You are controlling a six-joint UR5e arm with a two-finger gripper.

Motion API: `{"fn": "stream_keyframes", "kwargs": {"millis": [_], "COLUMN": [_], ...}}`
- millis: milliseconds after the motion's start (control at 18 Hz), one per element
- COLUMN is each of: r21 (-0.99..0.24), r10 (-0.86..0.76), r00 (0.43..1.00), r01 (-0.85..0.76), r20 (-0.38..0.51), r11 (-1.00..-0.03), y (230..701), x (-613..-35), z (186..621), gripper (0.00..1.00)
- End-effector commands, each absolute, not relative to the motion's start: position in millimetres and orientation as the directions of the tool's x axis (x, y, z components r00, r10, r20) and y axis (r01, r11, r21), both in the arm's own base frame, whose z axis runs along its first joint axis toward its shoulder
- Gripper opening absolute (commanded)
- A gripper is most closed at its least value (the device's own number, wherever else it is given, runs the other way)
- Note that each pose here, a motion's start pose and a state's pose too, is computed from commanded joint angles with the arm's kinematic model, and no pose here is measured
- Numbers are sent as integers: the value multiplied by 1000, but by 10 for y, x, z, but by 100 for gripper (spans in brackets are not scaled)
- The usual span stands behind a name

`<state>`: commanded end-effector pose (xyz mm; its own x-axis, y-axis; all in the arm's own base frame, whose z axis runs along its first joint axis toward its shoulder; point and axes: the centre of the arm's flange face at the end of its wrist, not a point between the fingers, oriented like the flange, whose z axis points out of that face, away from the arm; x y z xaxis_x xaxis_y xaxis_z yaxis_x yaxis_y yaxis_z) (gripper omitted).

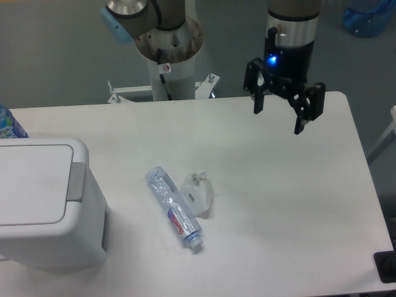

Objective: Open the trash can
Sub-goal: 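Move the open gripper toward the white trash can's lid edge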

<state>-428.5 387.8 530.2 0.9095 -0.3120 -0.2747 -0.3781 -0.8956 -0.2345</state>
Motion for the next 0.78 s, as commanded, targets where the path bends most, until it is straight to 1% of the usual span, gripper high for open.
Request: {"fn": "stream_keyframes", "kwargs": {"millis": [111, 222, 444, 667, 778], "r21": [-244, -267, -376, -469, -490], "r10": [-303, -255, -129, 4, 44], "r00": [914, 934, 972, 997, 999], "r01": [-369, -320, -196, -35, 28], "r20": [-269, -251, -196, -83, -20], "r11": [-897, -909, -905, -883, -871], "y": [3948, 4077, 4341, 4697, 4867], "x": [-4213, -4091, -3857, -3487, -3264], "z": [5311, 5321, 5364, 5376, 5301], "gripper": [100, 100, 100, 100, 100]}}
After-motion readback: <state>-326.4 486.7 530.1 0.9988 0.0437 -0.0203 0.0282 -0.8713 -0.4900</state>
